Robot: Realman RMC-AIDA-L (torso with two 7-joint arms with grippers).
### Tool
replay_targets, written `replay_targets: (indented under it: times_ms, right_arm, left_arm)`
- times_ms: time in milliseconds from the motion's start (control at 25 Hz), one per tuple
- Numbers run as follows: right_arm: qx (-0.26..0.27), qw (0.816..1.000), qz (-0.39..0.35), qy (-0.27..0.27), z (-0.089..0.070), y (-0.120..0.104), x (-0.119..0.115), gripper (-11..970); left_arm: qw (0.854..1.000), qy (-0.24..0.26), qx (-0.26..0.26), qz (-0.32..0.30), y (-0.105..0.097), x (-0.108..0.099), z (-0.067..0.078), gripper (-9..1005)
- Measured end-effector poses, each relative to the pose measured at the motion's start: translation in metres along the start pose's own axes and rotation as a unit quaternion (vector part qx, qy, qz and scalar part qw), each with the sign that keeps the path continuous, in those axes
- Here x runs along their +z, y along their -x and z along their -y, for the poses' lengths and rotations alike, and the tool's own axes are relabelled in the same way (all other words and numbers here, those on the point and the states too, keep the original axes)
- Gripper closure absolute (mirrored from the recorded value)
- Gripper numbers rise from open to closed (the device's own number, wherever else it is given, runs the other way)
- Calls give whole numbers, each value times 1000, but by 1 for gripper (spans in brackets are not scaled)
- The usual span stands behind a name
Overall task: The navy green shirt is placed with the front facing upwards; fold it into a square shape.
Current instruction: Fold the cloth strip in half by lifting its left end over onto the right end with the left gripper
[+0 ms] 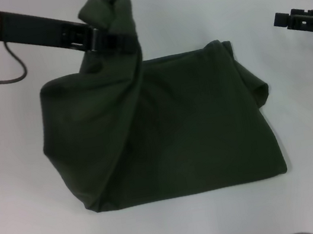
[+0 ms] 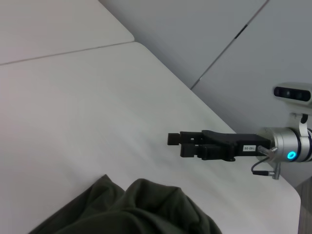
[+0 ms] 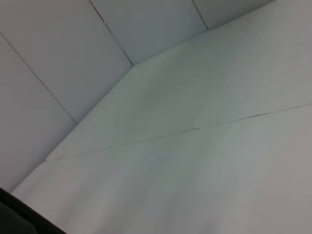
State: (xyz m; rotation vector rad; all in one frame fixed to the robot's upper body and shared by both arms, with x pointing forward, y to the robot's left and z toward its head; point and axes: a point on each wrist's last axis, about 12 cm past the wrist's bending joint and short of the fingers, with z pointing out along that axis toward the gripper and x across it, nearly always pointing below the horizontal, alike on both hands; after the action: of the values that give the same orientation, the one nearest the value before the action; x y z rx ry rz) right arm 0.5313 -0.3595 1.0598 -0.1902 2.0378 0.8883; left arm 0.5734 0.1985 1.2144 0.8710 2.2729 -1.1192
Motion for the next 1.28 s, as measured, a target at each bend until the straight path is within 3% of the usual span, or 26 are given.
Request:
replay_targets:
  times_ms: [480, 1280]
  right_arm:
    - [-2, 1000, -6, 2, 0, -1, 0, 212]
    - [-3, 1000, -12, 9, -3, -4, 3, 212]
  left_arm:
    - [999, 14, 36, -17, 14, 33, 11, 953]
    - [999, -5, 35, -19, 17, 78, 15, 949]
